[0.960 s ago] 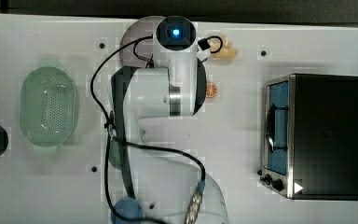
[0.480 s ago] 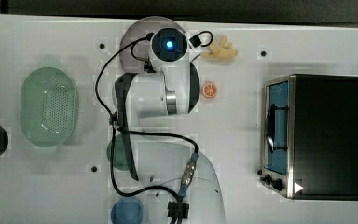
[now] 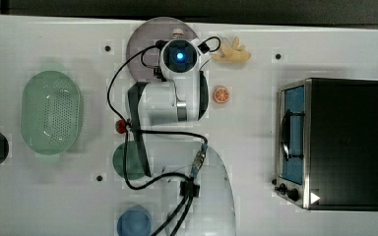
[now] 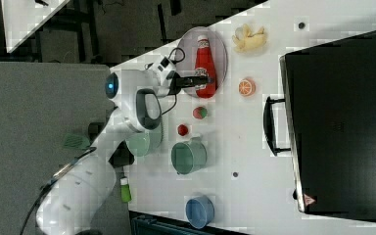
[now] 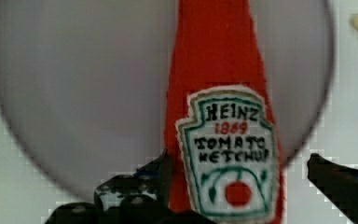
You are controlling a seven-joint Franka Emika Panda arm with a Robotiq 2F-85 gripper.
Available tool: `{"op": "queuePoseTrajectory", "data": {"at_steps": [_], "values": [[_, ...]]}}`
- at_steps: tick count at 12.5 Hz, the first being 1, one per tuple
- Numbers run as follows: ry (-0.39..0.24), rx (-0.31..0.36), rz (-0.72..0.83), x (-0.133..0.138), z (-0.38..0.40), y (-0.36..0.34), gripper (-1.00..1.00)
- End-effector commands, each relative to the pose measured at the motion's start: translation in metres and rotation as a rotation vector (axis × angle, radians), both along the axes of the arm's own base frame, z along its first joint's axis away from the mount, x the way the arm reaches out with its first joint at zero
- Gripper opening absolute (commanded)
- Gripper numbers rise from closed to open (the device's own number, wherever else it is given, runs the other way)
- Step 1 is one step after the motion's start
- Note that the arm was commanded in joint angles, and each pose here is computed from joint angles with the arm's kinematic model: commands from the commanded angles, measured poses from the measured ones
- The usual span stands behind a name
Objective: Pick ketchup from plate and place it on table.
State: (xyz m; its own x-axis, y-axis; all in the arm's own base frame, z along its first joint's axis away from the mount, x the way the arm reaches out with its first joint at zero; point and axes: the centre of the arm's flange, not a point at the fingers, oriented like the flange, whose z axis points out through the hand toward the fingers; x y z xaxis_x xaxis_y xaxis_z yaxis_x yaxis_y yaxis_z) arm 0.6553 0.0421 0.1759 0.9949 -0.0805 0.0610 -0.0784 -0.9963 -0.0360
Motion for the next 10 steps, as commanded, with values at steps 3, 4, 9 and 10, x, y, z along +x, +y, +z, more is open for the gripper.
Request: {"op": "queuePoseTrajectory", "data": {"at_steps": [3, 4, 9, 10], "values": [[-0.055, 0.01, 0.053, 0.002, -0.028, 0.009, 1.0], [-0.058, 0.013, 0.055, 0.002, -0.03, 0.011, 1.0], [-0.071, 0.012, 0.055, 0.005, -0.025, 0.011, 0.3], [-0.072, 0.013, 0.057, 0.005, -0.024, 0.012, 0.3]]}}
